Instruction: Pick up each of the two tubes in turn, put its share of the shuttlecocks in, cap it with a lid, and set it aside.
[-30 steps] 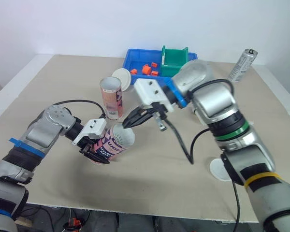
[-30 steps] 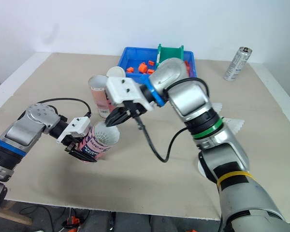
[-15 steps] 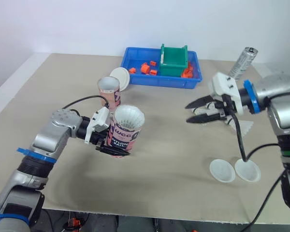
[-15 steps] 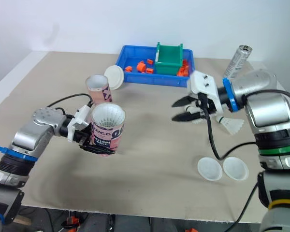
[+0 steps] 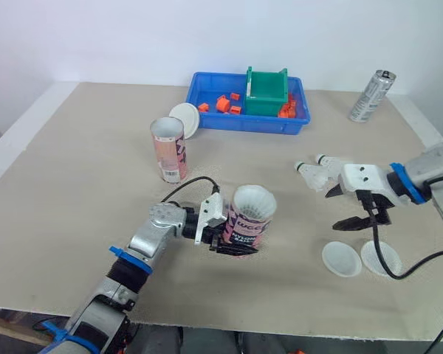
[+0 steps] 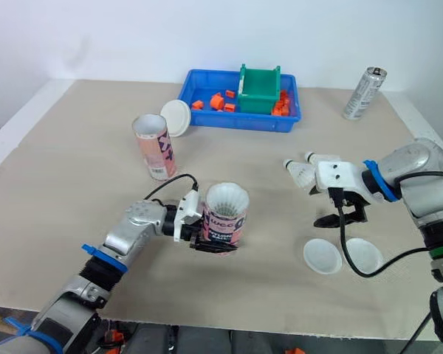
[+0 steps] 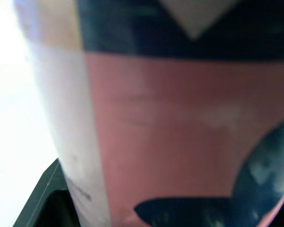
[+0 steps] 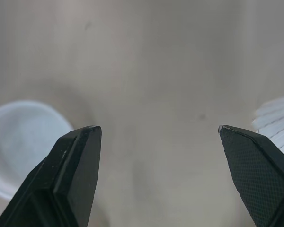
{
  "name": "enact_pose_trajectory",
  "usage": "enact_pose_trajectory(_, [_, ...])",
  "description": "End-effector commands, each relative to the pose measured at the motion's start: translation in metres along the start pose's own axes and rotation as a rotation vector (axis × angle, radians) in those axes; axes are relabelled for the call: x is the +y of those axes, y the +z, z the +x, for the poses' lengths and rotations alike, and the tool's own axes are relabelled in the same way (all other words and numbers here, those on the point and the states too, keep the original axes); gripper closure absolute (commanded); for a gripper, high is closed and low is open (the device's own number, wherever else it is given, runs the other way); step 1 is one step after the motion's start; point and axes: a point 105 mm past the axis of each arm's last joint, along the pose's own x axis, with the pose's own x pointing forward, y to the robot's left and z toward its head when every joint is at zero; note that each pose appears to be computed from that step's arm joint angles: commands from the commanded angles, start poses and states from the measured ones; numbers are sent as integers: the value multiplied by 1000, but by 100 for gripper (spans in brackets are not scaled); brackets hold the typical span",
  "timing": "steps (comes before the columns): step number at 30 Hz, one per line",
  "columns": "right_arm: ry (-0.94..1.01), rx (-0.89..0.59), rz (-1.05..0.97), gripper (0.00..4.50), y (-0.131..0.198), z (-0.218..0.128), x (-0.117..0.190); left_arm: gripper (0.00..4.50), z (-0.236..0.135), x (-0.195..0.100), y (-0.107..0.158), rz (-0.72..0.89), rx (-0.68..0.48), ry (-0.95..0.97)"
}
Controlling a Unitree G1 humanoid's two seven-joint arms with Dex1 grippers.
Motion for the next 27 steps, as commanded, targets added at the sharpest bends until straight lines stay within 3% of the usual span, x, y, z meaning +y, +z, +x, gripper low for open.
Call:
enact_pose_trajectory(1, [1,-8,-30,22,6,-21,9,129,5,3,-5,12,10,14])
enact_pose_trajectory(11, [9,-3,18,22,0,3,29,129,7,4,-13,42,-12,43])
enact_pose_trajectory(27, [52,98,4,22,-24,23,30,129,2,-2,-21,10,41,-9])
